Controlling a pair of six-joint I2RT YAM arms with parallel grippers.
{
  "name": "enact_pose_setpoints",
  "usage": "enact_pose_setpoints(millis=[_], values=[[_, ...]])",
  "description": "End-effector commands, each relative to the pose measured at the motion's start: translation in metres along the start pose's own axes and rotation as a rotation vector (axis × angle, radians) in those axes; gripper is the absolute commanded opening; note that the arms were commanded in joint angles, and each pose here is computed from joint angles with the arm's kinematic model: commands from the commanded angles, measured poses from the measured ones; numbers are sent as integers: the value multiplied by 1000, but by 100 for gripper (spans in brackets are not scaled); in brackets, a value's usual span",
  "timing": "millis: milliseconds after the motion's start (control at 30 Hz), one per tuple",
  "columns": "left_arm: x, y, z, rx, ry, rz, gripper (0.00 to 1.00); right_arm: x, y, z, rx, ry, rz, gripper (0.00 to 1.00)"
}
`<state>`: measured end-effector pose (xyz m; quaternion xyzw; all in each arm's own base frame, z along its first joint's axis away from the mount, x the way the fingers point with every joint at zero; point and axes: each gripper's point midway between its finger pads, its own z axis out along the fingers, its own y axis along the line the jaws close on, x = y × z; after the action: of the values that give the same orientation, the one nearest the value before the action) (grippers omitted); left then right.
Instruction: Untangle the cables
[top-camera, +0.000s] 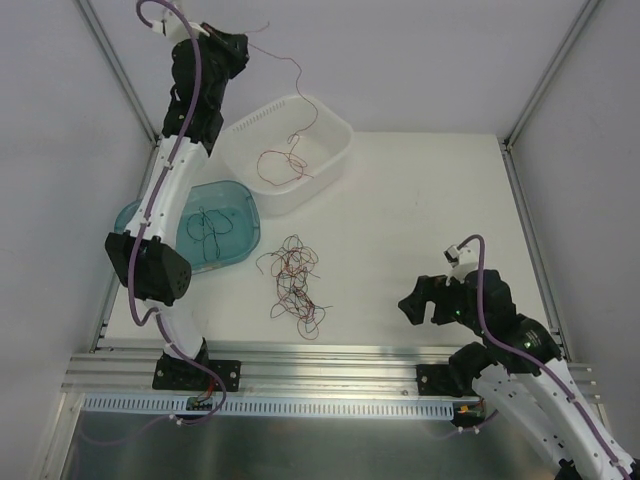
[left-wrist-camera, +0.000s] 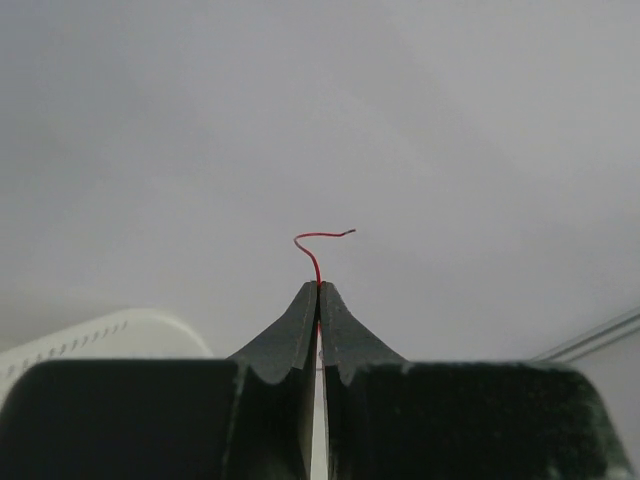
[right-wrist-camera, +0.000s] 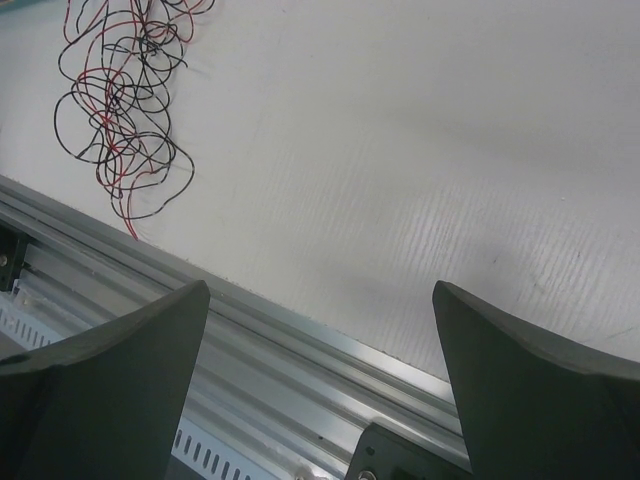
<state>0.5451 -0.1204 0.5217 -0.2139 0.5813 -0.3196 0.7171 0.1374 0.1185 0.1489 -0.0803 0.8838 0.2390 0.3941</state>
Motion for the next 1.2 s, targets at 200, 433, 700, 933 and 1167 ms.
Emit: enact_pose_setpoints(millis=[200, 433, 700, 933, 1167], values=[[130, 119, -14, -181, 270, 137, 29, -6, 7, 4, -25, -11, 6, 100], [170, 129, -55, -158, 423, 185, 84, -5, 6, 6, -24, -4, 10, 100], [249, 84, -108, -29, 597, 389, 84, -4, 8, 7, -36, -4, 10, 100], [306, 56, -110, -49, 564, 680, 76, -12, 11, 7, -44, -29, 20, 100], [332, 57, -94, -229, 441, 846, 54, -16, 16, 9, -61, -29, 27, 100]])
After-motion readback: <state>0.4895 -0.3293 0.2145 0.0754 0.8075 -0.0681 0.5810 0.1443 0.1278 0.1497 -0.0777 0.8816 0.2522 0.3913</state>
